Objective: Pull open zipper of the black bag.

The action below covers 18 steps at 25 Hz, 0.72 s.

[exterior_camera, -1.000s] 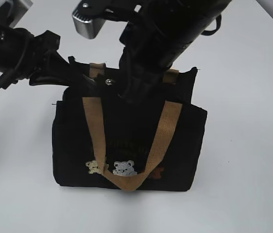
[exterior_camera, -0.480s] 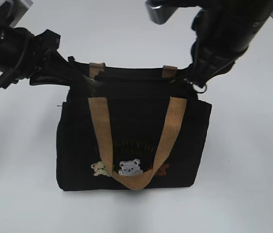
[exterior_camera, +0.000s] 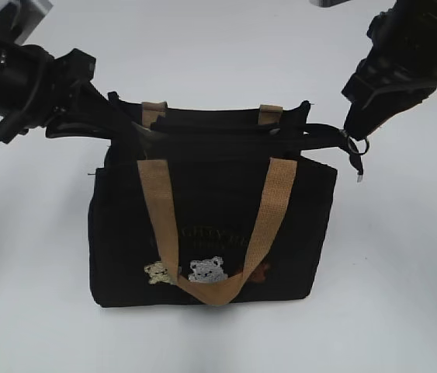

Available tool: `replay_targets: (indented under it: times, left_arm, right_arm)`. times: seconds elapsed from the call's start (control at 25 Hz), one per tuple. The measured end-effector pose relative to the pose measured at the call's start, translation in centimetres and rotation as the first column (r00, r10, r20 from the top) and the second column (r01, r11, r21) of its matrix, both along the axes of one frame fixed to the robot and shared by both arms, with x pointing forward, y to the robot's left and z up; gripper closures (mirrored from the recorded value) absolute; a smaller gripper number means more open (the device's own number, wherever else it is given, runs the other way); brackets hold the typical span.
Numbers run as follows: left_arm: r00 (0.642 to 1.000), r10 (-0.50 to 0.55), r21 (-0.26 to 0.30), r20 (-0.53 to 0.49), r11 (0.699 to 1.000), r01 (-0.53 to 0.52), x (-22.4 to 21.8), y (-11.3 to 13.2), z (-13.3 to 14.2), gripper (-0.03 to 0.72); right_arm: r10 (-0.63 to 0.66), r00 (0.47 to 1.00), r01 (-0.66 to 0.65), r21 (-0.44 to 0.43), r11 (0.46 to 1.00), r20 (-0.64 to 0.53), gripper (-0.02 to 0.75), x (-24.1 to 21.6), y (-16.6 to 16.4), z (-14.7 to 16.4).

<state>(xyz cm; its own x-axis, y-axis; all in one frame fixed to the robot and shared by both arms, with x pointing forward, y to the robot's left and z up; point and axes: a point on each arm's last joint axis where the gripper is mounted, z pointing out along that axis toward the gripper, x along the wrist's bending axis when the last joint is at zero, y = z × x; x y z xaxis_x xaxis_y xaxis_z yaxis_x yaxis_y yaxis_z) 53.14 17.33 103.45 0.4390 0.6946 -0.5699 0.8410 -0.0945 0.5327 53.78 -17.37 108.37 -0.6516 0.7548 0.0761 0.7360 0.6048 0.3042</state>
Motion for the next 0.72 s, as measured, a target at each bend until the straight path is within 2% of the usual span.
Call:
replay_targets:
  times: [0.12,0.24,0.32,0.44,0.56,0.68,0.72]
  left_arm:
    - [1.0,-0.027,0.009,-0.002,1.0,0.027,-0.3,0.0,0.2,0.607]
    - [0.997,-0.08,0.044,-0.002,0.996,0.08,-1.4,0.3,0.9,0.444]
    - [0.996,-0.092,0.075,-0.017,0.993,0.093,-2.6,0.7,2.0,0.37]
    - [0.996,-0.083,0.182,-0.02,0.98,0.085,-4.8,2.0,3.9,0.333]
    - [0.999,-0.029,0.318,0.014,0.948,0.023,-7.8,4.0,6.1,0.326]
    - [0.996,0.047,0.399,0.076,0.914,-0.074,-11.8,6.0,7.2,0.323]
    - [0.993,0.07,0.41,0.094,0.906,-0.103,-13.1,6.6,7.3,0.323]
  right_arm:
    - [-0.017,0.999,0.018,0.032,0.999,-0.034,0.653,-0.3,0.2,0.1]
    - [-0.056,0.998,0.058,0.045,0.997,-0.041,0.491,-0.5,0.2,0.4]
    - [-0.076,0.996,0.078,0.053,0.996,-0.039,0.409,-1.2,-0.1,0.8]
    - [-0.099,0.993,0.102,0.053,0.993,-0.057,0.372,-3.4,-0.8,0.7]
    - [-0.124,0.988,0.128,0.045,0.991,-0.087,0.363,-6.7,-2.0,0.0]
    - [-0.15,0.984,0.155,0.044,0.987,-0.101,0.36,-10.4,-3.4,-0.9]
    - [-0.155,0.983,0.16,0.046,0.986,-0.098,0.358,-11.7,-3.8,-1.2]
